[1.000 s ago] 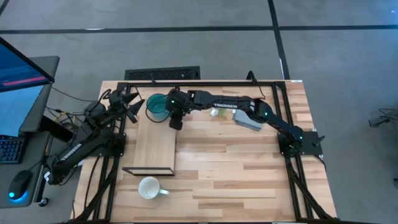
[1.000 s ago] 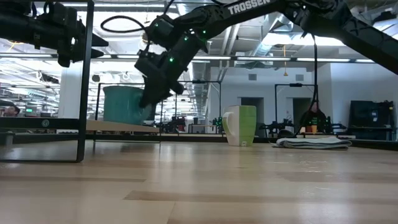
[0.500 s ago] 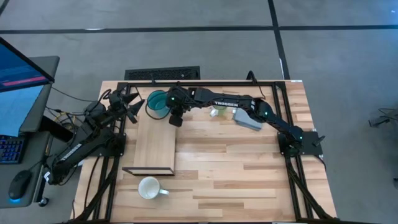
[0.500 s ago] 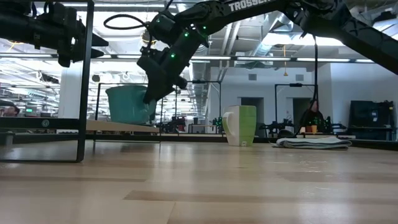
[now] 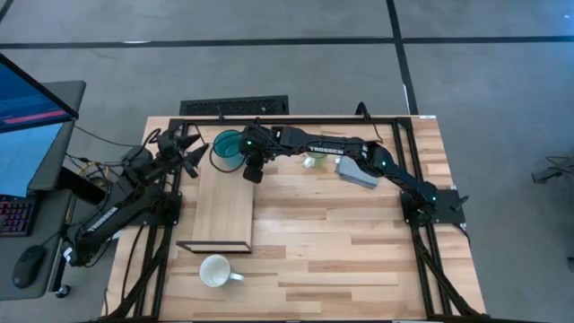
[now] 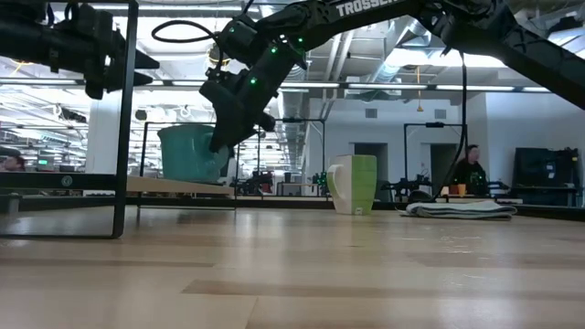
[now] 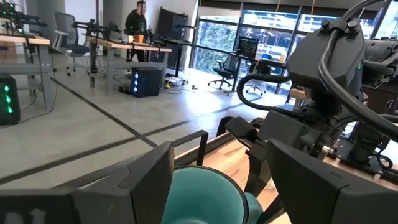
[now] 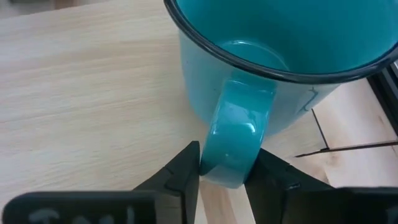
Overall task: Stack small to large cups/mugs on shelf
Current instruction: Put the blue mug on the shelf
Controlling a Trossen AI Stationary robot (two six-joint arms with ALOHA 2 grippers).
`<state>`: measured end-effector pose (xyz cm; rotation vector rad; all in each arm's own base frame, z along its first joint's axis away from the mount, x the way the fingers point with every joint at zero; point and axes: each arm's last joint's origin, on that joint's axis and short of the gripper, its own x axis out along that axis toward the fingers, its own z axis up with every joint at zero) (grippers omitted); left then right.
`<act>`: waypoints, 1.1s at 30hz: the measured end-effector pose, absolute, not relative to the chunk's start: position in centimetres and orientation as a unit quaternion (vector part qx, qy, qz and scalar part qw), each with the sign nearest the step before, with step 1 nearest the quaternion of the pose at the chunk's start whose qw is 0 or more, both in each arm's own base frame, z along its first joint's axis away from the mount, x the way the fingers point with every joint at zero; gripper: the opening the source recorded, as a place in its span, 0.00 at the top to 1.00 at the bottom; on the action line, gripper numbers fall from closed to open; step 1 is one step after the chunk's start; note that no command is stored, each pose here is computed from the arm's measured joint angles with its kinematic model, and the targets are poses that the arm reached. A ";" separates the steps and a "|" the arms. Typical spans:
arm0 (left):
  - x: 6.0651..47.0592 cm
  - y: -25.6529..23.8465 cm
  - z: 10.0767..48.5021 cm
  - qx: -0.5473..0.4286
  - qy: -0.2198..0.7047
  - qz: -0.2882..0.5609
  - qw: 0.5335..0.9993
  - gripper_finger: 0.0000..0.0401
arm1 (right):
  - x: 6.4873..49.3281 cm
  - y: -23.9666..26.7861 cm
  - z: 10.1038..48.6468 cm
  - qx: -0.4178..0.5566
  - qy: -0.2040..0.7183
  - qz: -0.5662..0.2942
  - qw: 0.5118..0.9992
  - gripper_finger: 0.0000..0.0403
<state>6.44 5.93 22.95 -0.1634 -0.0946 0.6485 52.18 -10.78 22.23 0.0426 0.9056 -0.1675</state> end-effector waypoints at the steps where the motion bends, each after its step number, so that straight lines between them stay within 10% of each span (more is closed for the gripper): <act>1: 6.4 5.9 22.9 -0.082 -0.043 0.318 0.943 0.38 | 52.2 -10.8 22.2 0.020 0.437 -0.081 0.896 0.67; 33: 6.4 5.9 22.6 -0.107 -0.034 0.319 0.941 0.38 | 52.5 -10.7 22.4 0.053 0.418 -0.095 0.902 0.67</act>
